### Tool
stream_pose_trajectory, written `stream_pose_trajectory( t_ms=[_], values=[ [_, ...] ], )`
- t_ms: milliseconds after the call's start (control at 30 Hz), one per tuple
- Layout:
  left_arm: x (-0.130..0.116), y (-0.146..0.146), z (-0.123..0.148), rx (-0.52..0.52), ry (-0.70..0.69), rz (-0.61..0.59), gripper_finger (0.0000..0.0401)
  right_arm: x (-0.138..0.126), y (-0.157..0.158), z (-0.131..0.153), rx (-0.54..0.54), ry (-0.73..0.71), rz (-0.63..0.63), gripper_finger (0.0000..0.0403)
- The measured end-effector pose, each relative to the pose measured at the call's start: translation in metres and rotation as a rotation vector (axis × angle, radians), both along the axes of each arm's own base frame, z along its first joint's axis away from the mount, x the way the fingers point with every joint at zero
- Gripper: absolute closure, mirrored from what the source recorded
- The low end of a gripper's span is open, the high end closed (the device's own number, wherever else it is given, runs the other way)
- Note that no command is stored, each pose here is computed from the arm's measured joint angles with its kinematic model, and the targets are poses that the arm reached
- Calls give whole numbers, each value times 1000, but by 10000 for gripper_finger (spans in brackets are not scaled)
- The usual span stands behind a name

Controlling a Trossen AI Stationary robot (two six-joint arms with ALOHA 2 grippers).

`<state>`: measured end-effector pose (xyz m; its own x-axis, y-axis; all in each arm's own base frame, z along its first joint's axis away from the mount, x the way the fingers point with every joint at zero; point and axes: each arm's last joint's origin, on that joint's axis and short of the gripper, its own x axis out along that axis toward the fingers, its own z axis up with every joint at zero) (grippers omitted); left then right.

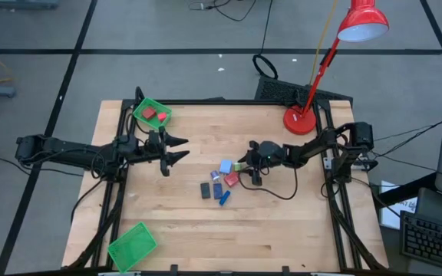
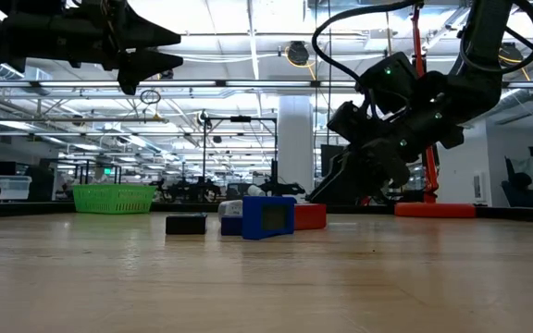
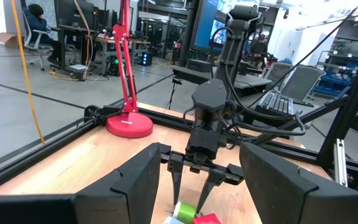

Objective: Pick & Place Office items
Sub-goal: Put the green charger adapter into the top green basket

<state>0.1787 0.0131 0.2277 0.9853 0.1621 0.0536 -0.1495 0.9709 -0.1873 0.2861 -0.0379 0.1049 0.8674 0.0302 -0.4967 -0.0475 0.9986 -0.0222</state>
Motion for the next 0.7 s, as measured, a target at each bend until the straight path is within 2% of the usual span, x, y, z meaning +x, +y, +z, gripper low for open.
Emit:
stream_pose_trajectory(
  t_ms=[700],
  values=[
    [0, 0, 0, 5, 1, 0, 178, 0, 3, -1, -7, 11, 11, 229]
  ],
)
